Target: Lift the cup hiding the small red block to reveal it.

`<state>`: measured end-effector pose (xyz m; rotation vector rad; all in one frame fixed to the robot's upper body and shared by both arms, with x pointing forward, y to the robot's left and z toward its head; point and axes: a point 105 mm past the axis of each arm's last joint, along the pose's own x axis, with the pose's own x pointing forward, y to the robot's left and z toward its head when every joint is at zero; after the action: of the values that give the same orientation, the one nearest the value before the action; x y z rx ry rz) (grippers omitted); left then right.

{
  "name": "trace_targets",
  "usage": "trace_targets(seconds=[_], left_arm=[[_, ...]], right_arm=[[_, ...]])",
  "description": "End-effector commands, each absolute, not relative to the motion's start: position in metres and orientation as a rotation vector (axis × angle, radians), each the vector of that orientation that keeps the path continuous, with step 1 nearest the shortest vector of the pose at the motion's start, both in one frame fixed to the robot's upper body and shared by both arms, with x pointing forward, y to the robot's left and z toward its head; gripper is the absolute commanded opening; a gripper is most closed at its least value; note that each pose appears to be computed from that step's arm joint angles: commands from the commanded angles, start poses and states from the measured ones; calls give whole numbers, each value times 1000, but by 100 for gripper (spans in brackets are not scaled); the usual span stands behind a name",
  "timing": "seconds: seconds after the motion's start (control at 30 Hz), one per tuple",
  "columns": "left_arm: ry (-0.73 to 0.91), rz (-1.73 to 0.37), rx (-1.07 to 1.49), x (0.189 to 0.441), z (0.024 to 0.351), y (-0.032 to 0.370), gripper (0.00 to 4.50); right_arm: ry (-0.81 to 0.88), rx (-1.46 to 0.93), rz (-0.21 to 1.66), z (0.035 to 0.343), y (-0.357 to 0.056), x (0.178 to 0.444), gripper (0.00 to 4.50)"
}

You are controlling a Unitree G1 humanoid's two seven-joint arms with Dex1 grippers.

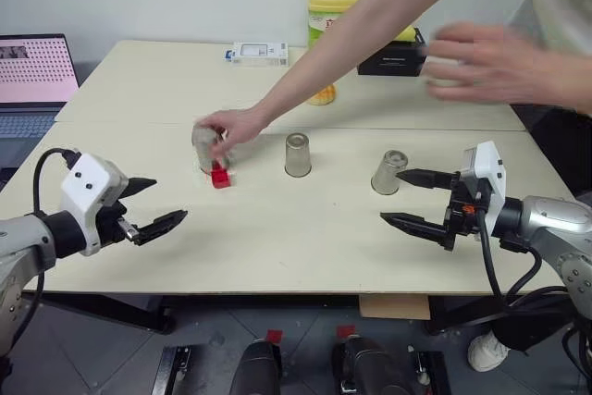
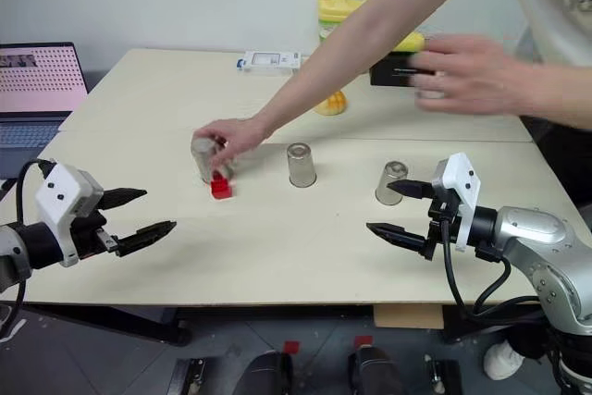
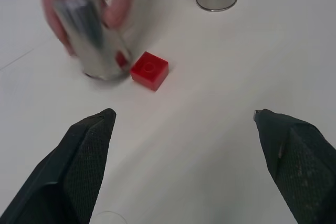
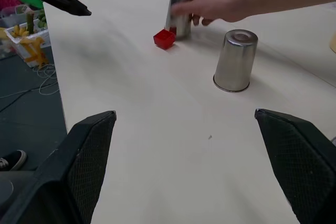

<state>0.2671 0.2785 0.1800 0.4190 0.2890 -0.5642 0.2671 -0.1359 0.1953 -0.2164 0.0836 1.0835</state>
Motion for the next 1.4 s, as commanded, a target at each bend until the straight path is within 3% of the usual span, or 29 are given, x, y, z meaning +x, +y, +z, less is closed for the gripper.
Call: trace_targets(seconds=[0.03,0.57,0.93,1.17,1.4], left_arm=[[256,-566,452,267,188,277,448],[259,-575,463,268,187,275,448],[229,-671,471,272,189,248,448],[214,-717,499,275,196,236,448],[243,-709,507,277,198,248,448]], right_arm=[[32,-244,1097,207,-132,264,450],[29,-246,1101,208,-129,265,450],[39,-187,1132,207,-114,265,450],[-69,-169,1082,225,-77,297,450],[33,-211,972,216,-39,346,450]])
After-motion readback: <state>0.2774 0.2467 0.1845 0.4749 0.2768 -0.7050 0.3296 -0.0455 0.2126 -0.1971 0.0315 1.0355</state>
